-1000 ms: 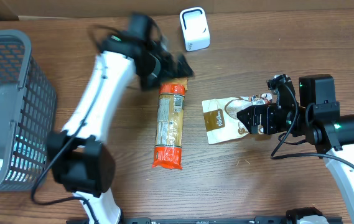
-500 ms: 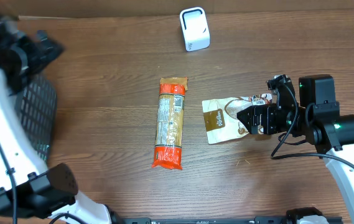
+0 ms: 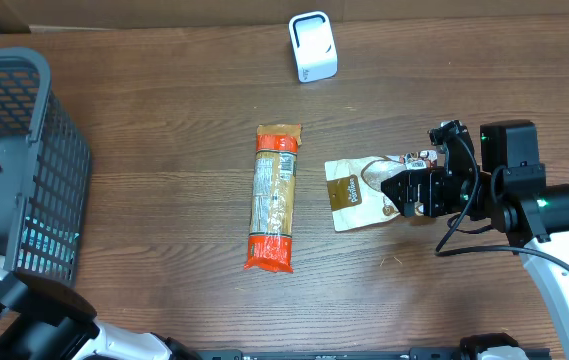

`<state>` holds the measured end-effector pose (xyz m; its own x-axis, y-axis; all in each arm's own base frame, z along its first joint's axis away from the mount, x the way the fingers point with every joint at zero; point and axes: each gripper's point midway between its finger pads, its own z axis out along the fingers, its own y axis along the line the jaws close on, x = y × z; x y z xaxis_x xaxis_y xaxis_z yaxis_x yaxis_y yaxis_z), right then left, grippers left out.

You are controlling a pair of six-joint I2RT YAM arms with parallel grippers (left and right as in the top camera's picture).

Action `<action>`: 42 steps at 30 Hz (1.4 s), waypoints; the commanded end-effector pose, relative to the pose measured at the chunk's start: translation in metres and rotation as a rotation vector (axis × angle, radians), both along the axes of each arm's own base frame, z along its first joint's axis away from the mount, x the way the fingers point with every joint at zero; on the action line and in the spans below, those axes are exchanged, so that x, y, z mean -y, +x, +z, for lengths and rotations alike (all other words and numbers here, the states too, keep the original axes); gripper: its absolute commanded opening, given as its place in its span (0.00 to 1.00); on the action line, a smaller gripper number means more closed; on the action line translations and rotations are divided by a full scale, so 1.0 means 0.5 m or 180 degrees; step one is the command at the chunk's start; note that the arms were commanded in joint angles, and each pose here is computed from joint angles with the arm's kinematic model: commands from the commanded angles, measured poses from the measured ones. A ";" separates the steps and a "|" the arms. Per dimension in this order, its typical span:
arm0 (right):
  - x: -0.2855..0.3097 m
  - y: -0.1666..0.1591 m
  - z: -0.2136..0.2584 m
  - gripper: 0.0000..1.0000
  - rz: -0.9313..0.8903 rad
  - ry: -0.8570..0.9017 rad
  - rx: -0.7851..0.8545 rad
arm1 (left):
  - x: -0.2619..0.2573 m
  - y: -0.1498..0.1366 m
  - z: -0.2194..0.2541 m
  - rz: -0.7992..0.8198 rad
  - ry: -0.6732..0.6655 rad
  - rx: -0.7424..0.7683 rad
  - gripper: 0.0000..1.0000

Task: Scan the item barcode
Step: 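Carry the pastry bag right and place it beside the right gripper, then grasp the mint-green wipes pack in the basket with the left gripper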

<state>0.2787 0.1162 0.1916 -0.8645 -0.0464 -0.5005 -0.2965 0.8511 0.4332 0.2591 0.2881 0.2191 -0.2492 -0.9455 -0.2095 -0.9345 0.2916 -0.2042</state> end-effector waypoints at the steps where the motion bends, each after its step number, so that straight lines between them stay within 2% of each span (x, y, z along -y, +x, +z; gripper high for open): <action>1: -0.004 0.007 0.020 1.00 0.0033 0.0016 0.0103 | 0.001 -0.027 -0.079 0.0179 -0.0082 -0.0217 1.00; 10: -0.004 0.006 0.019 1.00 0.0039 0.0011 0.0099 | 0.006 -0.043 -0.258 0.0209 -0.0123 -0.0377 1.00; 22: -0.004 0.004 0.017 1.00 0.0040 0.0009 0.0074 | 0.013 -0.063 -0.368 0.0267 0.0010 -0.0428 1.00; 26: -0.004 0.004 0.015 1.00 0.0040 0.0009 0.0062 | 0.021 -0.070 -0.393 0.0266 0.0011 -0.0430 0.95; 28: -0.004 0.004 0.014 1.00 0.0039 0.0007 0.0053 | 0.023 -0.071 -0.399 0.0266 0.0016 -0.0424 0.89; 31: -0.004 0.005 0.011 1.00 0.0039 0.0005 0.0038 | 0.025 -0.073 -0.402 0.0266 0.0011 -0.0430 0.67; 32: -0.004 0.005 0.011 1.00 0.0039 0.0005 0.0037 | 0.024 -0.072 -0.402 0.0267 0.0016 -0.0426 0.52; 35: -0.004 0.005 0.011 1.00 0.0039 0.0005 0.0038 | 0.016 -0.066 -0.400 0.0269 0.0067 -0.0379 0.21; 37: -0.004 0.005 0.012 1.00 0.0040 0.0005 0.0043 | 0.011 -0.061 -0.397 0.0271 0.0099 -0.0349 0.04; 42: -0.004 0.005 0.012 1.00 0.0039 0.0006 0.0042 | -0.006 -0.047 -0.380 0.0249 0.0185 -0.0282 0.04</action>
